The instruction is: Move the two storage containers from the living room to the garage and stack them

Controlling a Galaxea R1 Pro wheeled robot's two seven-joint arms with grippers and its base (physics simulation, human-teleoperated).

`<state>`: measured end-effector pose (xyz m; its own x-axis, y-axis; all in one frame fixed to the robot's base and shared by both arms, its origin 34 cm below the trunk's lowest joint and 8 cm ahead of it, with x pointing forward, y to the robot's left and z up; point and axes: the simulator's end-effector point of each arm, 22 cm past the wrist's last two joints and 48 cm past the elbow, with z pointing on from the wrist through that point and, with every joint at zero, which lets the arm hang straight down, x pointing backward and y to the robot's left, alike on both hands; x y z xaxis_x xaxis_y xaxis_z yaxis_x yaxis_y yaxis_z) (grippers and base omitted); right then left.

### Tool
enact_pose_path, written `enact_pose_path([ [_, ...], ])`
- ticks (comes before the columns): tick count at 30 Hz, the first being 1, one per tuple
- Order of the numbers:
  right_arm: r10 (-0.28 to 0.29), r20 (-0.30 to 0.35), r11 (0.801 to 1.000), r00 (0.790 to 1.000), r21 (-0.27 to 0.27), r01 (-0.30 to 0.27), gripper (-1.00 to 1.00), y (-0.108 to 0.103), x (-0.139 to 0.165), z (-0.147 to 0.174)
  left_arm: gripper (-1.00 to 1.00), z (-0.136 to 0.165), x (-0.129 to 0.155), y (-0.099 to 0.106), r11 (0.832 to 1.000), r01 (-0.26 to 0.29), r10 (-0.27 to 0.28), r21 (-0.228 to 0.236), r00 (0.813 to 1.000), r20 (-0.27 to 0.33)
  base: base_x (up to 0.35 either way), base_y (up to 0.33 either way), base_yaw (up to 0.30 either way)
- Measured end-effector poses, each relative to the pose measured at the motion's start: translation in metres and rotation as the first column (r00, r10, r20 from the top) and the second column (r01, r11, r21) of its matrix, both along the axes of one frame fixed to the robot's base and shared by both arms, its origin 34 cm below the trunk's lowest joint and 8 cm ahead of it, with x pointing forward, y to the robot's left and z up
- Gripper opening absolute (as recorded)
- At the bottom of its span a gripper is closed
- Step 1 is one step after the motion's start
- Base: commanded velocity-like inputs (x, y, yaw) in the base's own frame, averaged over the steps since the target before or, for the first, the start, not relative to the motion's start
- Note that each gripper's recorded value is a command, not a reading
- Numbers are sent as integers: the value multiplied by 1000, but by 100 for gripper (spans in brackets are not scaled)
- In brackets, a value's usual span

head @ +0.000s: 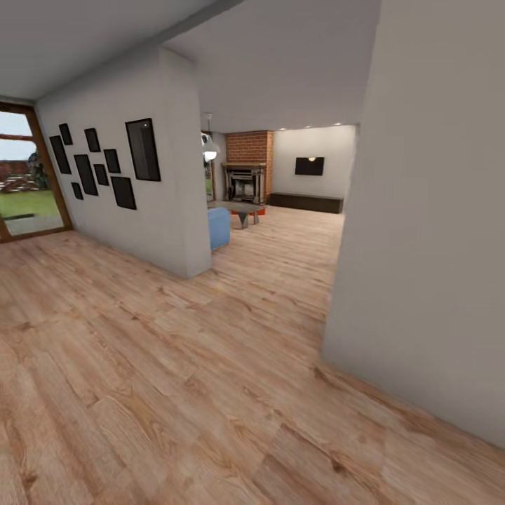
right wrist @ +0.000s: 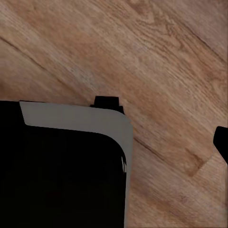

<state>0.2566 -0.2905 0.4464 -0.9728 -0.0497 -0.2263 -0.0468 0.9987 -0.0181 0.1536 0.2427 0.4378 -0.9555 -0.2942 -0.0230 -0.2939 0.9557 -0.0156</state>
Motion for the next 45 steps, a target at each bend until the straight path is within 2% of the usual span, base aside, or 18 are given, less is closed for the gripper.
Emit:
enact_pose_path([
  [9, 1, 0, 1000, 1000, -2, -1, 100, -2, 0, 0, 100, 0, 0, 0, 1000, 0, 0, 0, 1000, 0, 322, 0, 197],
  [45, 20, 1, 1000, 1000, -11, -20, 100, -7, 0, 0, 100, 0, 0, 0, 1000, 1, -1, 0, 1000, 1, 322, 0, 4],
])
